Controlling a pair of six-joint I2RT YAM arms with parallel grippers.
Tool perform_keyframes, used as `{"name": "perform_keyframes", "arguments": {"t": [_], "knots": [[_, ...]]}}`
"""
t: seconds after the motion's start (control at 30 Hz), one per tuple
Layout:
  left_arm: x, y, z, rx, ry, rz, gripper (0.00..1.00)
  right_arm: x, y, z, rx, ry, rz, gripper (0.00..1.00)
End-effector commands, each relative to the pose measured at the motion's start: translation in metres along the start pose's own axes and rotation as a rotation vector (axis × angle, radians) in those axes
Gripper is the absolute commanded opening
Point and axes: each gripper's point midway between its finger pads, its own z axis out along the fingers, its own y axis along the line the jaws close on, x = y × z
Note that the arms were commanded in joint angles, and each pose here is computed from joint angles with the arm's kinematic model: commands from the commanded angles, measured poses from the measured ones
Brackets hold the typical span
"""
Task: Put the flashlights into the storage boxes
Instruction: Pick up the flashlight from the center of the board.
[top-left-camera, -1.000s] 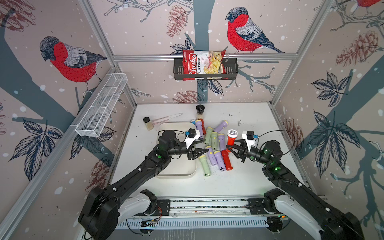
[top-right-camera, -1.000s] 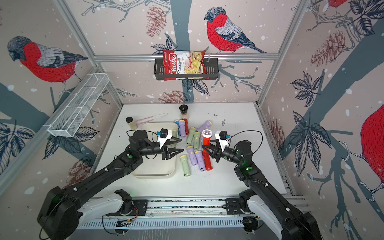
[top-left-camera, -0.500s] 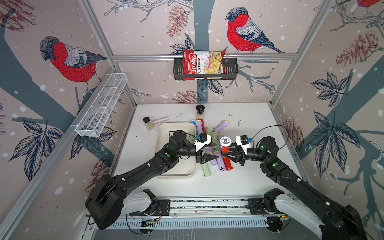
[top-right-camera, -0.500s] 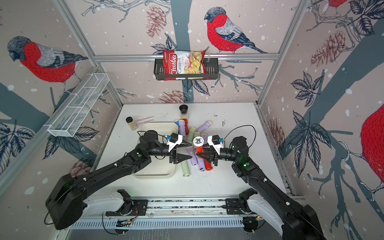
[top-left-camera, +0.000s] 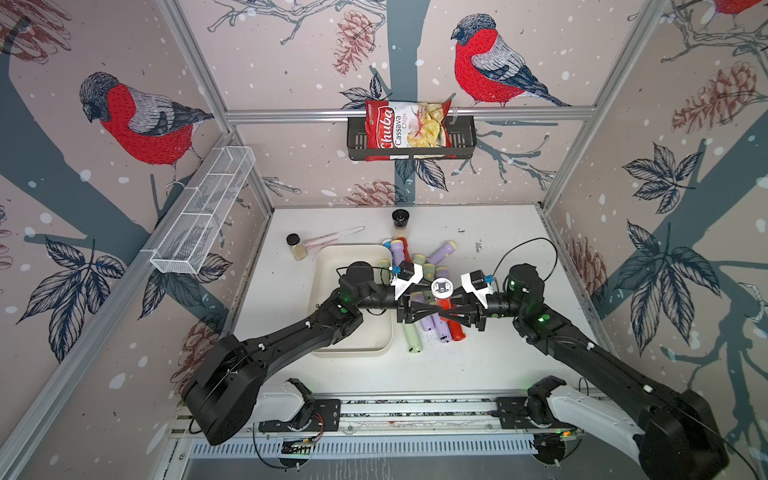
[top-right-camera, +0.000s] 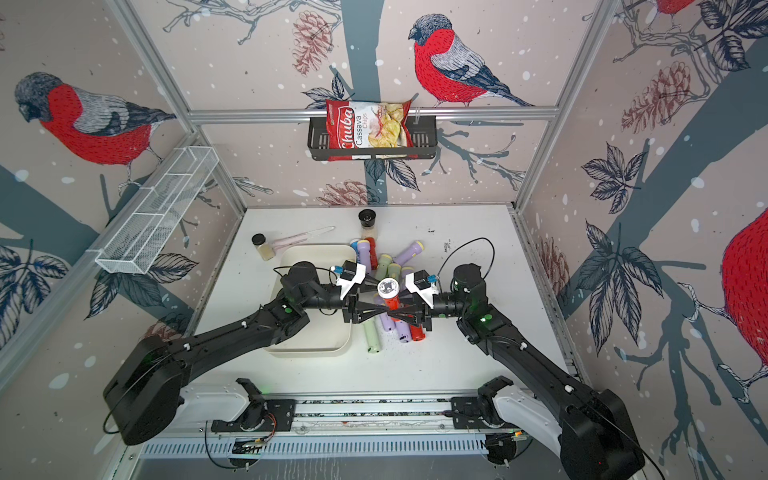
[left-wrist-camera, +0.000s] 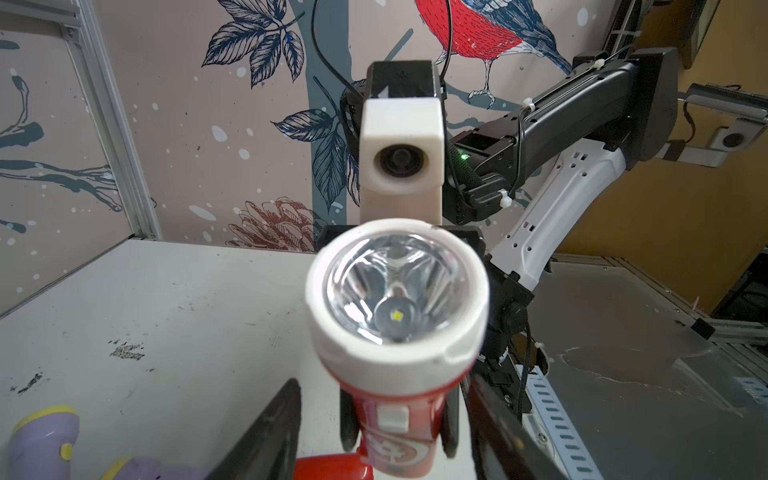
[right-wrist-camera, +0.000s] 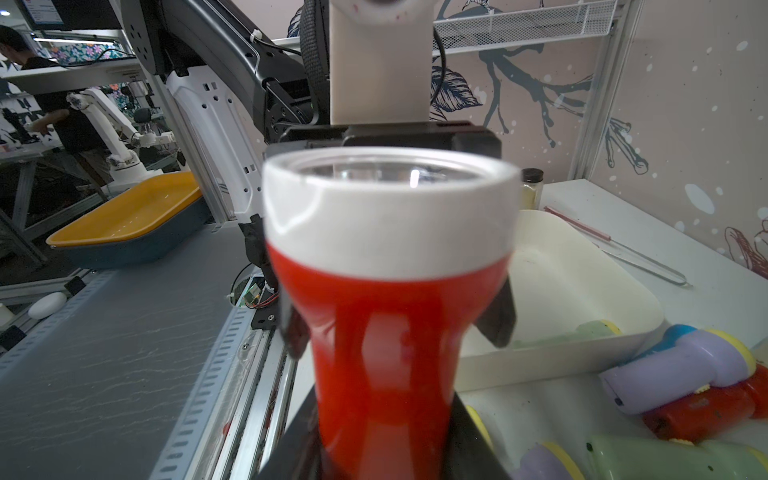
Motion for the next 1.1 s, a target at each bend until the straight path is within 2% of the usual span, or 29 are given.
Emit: {"name": "perform_keyframes", "arguments": {"t": [0.0,0.1,0.33,0.63,0.8,0.83,0.87,0.9,1.07], "knots": [[-0.015,-0.006,0.002,0.048,-0.059,0.035,0.58,-0.004,0.003,0.002,-0.035,-0.002,-0.028,0.3],[-0.015,-0.006,0.005,0.063,-0.066,0.024,0.52,-0.002,0.001,0.003,-0.041,0.009,-0.026,0.3],[-0.01,-0.012,0.01,0.089,-0.043,0.021,0.49,-0.003,0.0,0.004,-0.053,0.011,-0.03,0.31],[-0.009,-0.013,0.013,0.101,-0.046,0.012,0.28,0.0,0.0,0.004,-0.052,0.017,-0.021,0.31],[-0.007,-0.006,0.012,0.048,-0.044,0.0,0.21,0.004,-0.004,0.001,-0.029,0.024,-0.011,0.35],[-0.007,-0.003,0.011,0.026,-0.043,-0.005,0.21,0.004,-0.005,0.0,-0.017,0.025,-0.01,0.38],[-0.005,0.001,0.01,-0.002,-0.039,-0.012,0.2,0.005,-0.008,0.0,-0.001,0.028,-0.006,0.61],[-0.004,0.003,0.009,-0.025,-0.038,-0.017,0.2,0.006,-0.009,-0.001,0.011,0.03,-0.008,1.0],[0.002,0.018,-0.001,-0.145,0.007,-0.081,0.18,0.015,-0.022,-0.007,0.129,0.039,0.015,1.0]]}}
